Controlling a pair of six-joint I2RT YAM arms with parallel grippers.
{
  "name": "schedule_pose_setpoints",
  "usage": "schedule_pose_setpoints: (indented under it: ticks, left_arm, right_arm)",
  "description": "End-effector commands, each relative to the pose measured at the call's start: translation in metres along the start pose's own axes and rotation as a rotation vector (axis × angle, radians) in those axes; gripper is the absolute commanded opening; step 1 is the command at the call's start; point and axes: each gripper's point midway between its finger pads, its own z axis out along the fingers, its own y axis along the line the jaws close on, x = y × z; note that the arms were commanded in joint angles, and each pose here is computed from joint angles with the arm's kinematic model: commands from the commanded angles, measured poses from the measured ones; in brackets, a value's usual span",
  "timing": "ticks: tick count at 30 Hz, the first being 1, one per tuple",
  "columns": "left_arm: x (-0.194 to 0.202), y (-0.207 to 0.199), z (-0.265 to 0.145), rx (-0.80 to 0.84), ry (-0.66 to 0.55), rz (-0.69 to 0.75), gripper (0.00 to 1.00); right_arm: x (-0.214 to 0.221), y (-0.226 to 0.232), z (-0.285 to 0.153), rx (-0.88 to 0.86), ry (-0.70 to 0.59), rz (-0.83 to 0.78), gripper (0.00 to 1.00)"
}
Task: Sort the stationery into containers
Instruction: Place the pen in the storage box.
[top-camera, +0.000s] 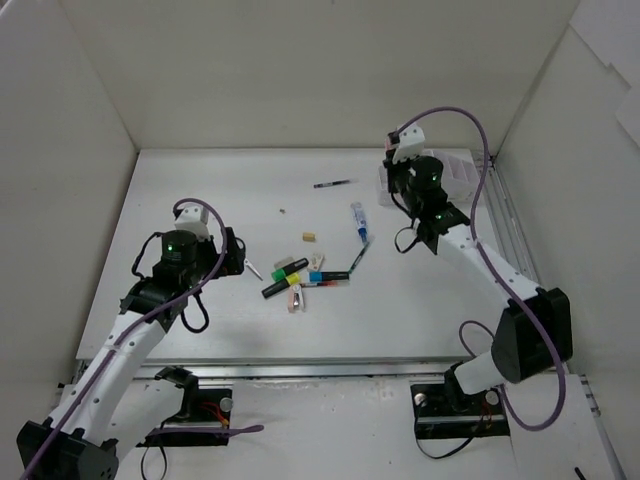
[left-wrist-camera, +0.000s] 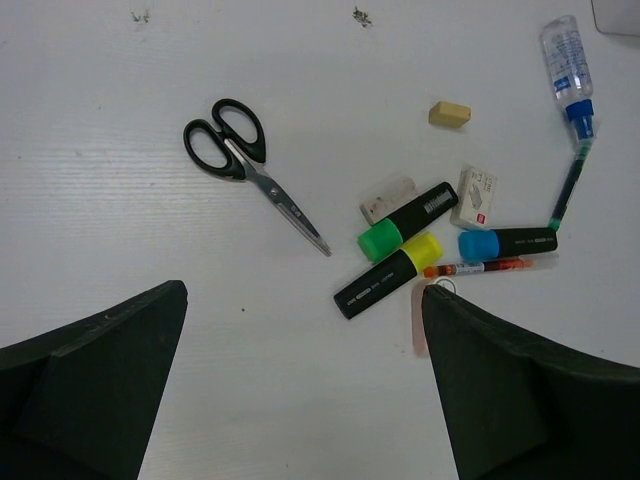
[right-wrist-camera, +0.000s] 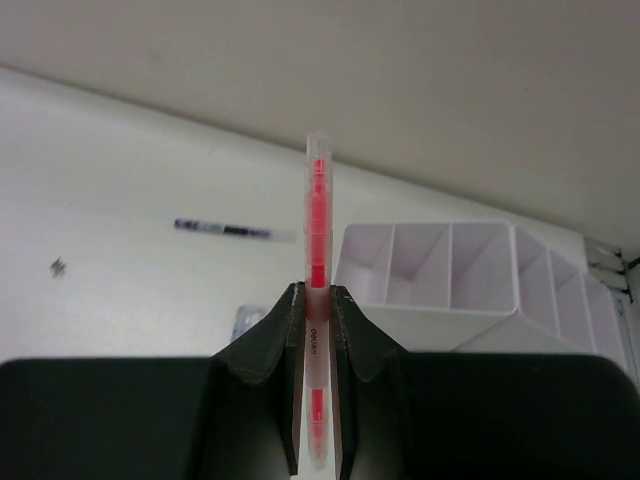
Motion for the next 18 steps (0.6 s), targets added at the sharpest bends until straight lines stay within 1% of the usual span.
schedule_pose_setpoints:
  ticks: [1,2,3,4,5,6,7,8,9,10,12,13,14,16,18]
  left_arm:
    - [-0.044,-0.021,-0.002,0.071,-0.114,0.046,0.99]
    - [-0.043,-0.020,0.001,0.066,-0.104,0.052,1.00]
    - [-0.044,-0.020,0.003,0.062,-0.104,0.055,0.99]
    - [-0.046,-0.020,0.004,0.062,-0.106,0.060,0.99]
    - [-0.046,-0.021,0.008,0.060,-0.095,0.067,1.00]
    - [-0.046,-0.024,0.010,0.070,-0.089,0.079,0.99]
    - [-0.043,-0.024,0.015,0.065,-0.070,0.082,1.00]
    - [-0.046,-0.025,0.016,0.066,-0.070,0.086,0.99]
    - [-0.046,-0.025,0.018,0.061,-0.060,0.096,0.99]
    - [-0.044,-0.024,0.023,0.054,-0.043,0.099,0.99]
    - [-0.044,-0.023,0.025,0.042,-0.031,0.104,0.99]
    - [-0.041,-0.022,0.029,0.037,-0.015,0.105,0.99]
    - [-0.042,-0.023,0.031,0.038,-0.013,0.109,0.99]
    - [-0.042,-0.024,0.035,0.041,-0.002,0.114,0.99]
    - [-0.042,-0.026,0.038,0.053,0.006,0.120,0.99]
  right_arm:
    - [-0.060,-0.028,0.047,0.027,-0.240,-0.031,0.00]
    - [-0.064,-0.050,0.056,0.068,-0.266,-0.025,0.00]
    - [-0.078,-0.060,0.063,0.084,-0.302,-0.021,0.00]
    - [-0.077,-0.072,0.073,0.101,-0.308,-0.018,0.00]
    - [-0.062,-0.084,0.090,0.116,-0.284,-0.005,0.00]
    - [-0.074,-0.092,0.095,0.123,-0.313,-0.004,0.00]
    - [-0.060,-0.096,0.110,0.126,-0.291,-0.003,0.00]
    - [-0.057,-0.108,0.115,0.147,-0.289,-0.002,0.00]
    - [-0.064,-0.112,0.119,0.149,-0.307,-0.007,0.00]
    - [-0.054,-0.115,0.127,0.158,-0.288,-0.030,0.00]
    - [-0.054,-0.124,0.132,0.183,-0.288,-0.061,0.00]
    - [-0.044,-0.129,0.138,0.193,-0.269,-0.075,0.00]
    - [-0.046,-0.131,0.141,0.178,-0.278,-0.082,0.00]
    - [-0.032,-0.142,0.149,0.184,-0.256,-0.084,0.00]
    - [-0.028,-0.150,0.154,0.178,-0.258,-0.075,0.00]
